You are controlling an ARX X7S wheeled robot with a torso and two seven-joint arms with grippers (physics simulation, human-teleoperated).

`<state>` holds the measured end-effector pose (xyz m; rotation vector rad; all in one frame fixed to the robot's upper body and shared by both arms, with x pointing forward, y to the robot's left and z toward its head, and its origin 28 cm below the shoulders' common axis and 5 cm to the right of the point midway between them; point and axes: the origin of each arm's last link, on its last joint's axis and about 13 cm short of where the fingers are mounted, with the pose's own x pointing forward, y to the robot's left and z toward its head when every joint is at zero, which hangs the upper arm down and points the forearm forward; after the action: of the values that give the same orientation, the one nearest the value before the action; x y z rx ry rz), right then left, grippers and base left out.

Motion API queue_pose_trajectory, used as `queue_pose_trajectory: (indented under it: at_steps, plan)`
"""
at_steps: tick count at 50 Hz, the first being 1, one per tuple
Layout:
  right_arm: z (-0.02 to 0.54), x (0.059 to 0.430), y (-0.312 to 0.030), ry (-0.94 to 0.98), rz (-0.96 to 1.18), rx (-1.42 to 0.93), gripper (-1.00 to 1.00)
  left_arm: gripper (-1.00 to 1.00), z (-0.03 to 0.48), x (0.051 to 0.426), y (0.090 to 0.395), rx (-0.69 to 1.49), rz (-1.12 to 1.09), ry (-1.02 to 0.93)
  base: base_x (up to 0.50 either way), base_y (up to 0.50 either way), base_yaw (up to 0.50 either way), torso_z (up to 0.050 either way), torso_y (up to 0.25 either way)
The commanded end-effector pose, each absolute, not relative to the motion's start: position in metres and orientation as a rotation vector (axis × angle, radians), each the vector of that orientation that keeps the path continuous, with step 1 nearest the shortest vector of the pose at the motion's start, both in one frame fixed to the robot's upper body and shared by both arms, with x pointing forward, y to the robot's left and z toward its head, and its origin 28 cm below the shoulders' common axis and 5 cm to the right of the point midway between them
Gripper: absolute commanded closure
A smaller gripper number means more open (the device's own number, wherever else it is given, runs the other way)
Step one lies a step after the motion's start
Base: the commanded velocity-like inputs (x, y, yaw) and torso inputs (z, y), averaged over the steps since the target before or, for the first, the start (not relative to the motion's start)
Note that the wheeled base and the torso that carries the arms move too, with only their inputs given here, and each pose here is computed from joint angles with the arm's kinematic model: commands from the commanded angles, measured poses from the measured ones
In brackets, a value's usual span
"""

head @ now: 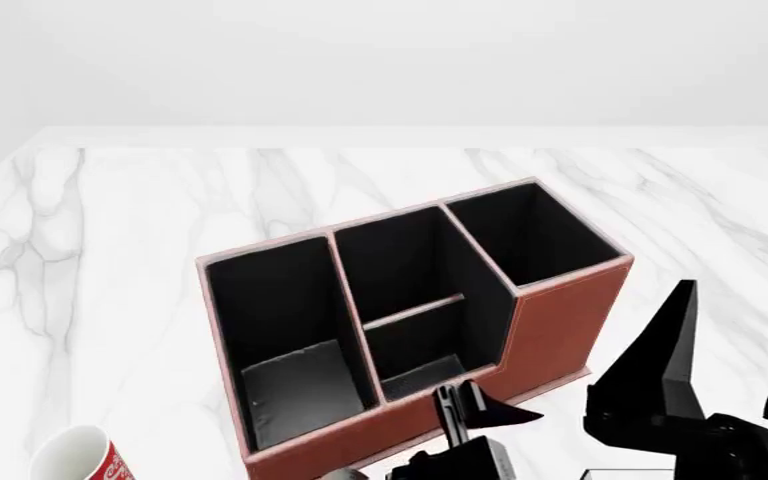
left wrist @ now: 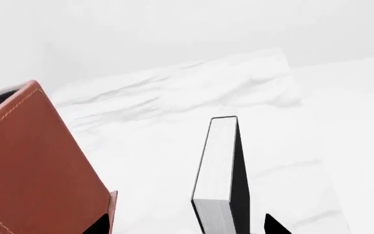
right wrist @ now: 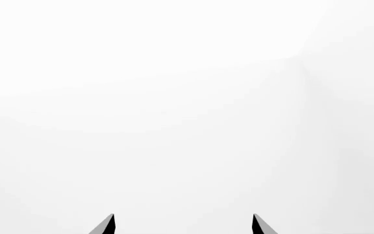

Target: Pick up the book and place it in the back compartment of the caddy.

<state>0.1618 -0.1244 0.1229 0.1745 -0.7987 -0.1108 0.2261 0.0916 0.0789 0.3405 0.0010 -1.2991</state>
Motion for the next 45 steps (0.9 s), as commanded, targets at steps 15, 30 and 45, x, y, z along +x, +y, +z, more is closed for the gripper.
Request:
queue_pose_trajectory:
  at_steps: [15, 30, 45]
  plan:
    - [0.123, 0.161, -0.125, -0.809, -0.111, 0.156, -1.0, -1.0, 0.098, 0.228, 0.072, 0.188, -1.363, 0.002, 0.0, 0.0, 0.0, 0.0, 0.0]
    - [0.121, 0.162, -0.124, -0.804, -0.106, 0.16, -1.0, -1.0, 0.097, 0.233, 0.064, 0.179, -1.369, 0.025, 0.0, 0.0, 0.0, 0.0, 0.0]
    - [0.121, 0.161, -0.125, -0.805, -0.11, 0.164, -1.0, -1.0, 0.098, 0.234, 0.053, 0.18, -1.385, 0.035, 0.0, 0.0, 0.0, 0.0, 0.0]
